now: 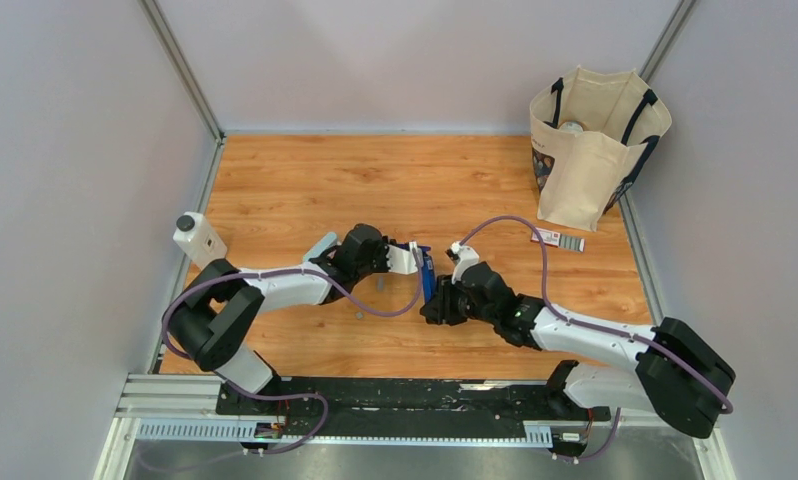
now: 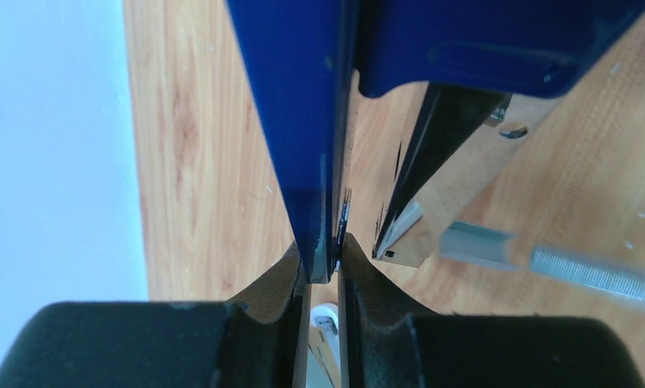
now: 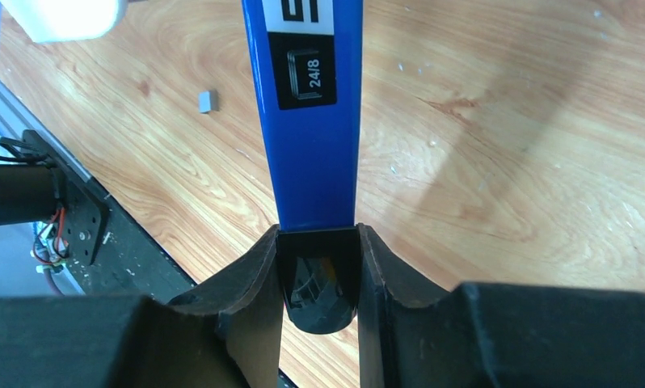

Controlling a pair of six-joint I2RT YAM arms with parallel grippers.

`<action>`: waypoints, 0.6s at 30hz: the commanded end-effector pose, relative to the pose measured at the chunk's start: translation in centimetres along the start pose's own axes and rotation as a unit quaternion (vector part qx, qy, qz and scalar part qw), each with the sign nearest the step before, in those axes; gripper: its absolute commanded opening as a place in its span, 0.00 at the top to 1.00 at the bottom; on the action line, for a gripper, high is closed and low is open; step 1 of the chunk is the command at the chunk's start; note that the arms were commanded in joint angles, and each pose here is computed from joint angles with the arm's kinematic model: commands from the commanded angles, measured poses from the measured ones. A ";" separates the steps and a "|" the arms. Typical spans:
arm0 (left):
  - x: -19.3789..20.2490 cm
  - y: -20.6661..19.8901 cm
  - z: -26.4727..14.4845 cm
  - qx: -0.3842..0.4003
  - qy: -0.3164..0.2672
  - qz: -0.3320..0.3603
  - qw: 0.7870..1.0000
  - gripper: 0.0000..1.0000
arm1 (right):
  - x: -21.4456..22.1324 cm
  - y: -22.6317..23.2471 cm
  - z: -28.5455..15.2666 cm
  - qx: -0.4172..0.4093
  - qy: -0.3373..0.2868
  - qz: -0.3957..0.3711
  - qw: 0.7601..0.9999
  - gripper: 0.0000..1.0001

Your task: Unload the staples from the stapler

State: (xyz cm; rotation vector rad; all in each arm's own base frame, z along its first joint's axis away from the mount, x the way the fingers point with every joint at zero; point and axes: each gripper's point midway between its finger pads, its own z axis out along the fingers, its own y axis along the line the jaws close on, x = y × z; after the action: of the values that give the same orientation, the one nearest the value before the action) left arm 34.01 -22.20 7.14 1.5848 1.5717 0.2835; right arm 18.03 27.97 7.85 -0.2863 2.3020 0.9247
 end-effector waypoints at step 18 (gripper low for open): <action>-6.2 3.1 -5.8 0.064 -0.023 -0.146 0.987 0.66 | -13.3 2.6 -3.4 0.025 -0.175 0.000 0.984 1.00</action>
State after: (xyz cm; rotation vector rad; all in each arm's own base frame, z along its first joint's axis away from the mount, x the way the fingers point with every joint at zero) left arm 34.16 -24.00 11.85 1.4953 1.6379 0.2221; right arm 20.71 27.12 11.48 -0.2154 2.2287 0.8431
